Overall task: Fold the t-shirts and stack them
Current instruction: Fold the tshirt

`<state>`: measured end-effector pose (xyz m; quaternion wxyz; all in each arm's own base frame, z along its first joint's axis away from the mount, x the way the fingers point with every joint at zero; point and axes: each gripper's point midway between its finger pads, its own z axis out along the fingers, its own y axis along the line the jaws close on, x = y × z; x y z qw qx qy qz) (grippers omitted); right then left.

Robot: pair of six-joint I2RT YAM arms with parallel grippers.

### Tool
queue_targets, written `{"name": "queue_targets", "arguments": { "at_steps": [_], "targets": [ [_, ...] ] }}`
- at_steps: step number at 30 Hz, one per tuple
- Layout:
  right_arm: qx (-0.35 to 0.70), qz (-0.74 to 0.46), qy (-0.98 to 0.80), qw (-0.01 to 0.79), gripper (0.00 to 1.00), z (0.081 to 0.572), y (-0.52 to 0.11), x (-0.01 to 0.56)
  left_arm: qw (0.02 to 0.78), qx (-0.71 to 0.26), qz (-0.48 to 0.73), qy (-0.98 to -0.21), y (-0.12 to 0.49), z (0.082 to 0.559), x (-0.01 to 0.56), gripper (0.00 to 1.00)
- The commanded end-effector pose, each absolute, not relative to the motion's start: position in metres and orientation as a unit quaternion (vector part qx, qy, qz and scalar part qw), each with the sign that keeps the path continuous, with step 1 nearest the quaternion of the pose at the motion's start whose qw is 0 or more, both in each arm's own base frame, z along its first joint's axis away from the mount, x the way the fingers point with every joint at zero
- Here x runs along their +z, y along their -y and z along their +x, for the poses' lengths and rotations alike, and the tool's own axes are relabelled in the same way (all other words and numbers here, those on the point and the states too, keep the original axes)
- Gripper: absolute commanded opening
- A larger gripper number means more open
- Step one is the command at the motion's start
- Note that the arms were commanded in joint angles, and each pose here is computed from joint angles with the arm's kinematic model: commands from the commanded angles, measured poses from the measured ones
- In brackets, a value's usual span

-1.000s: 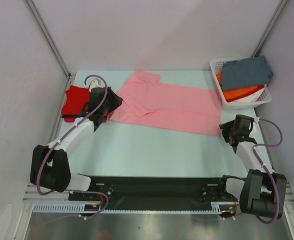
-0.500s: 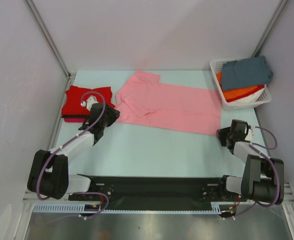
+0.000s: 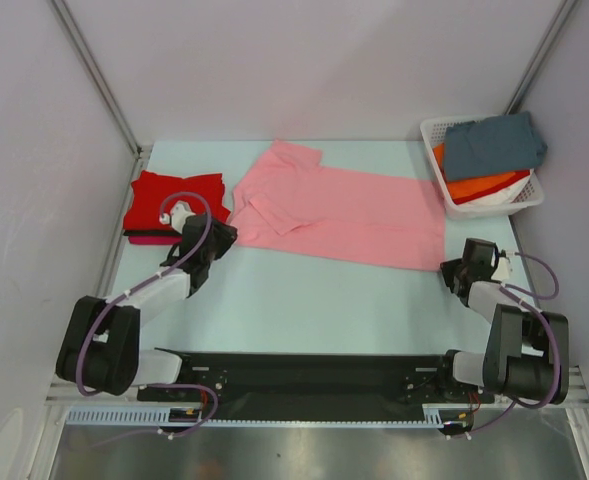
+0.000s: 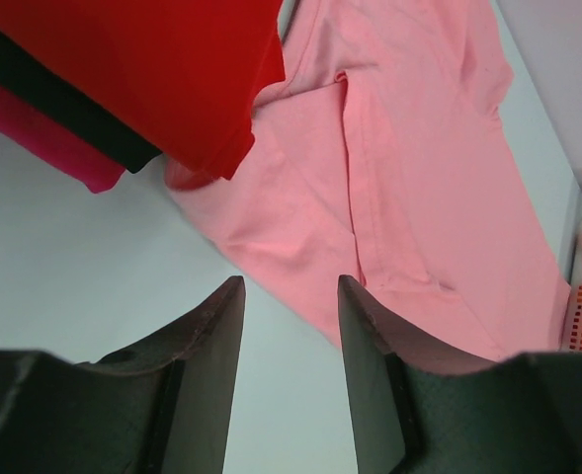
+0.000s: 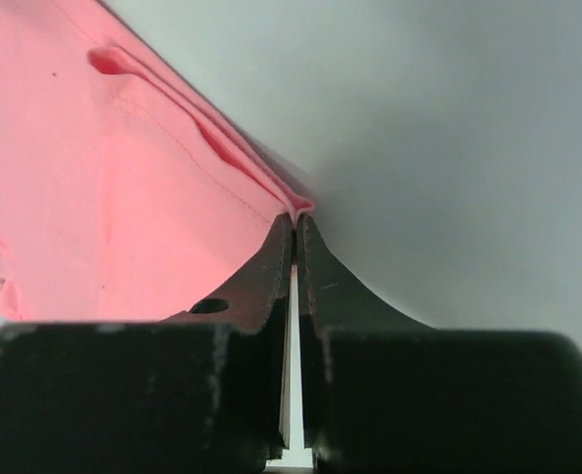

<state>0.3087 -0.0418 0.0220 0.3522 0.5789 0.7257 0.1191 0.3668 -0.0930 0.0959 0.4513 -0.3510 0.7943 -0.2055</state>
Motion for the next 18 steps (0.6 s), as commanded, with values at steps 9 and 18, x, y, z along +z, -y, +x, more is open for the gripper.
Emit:
{"name": "queue_targets", "arguments": {
  "at_steps": [9, 18],
  "targets": [
    [0.047, 0.604, -0.702, 0.374, 0.00, 0.296, 0.074, 0.032, 0.438, -0.219, -0.392, -0.779, 0.096, 0.372, 0.070, 0.43],
    [0.062, 0.597, -0.706, 0.375, 0.00, 0.299, 0.070, 0.032, 0.444, -0.181, -0.407, -0.777, 0.097, 0.382, 0.054, 0.42]
  ]
}}
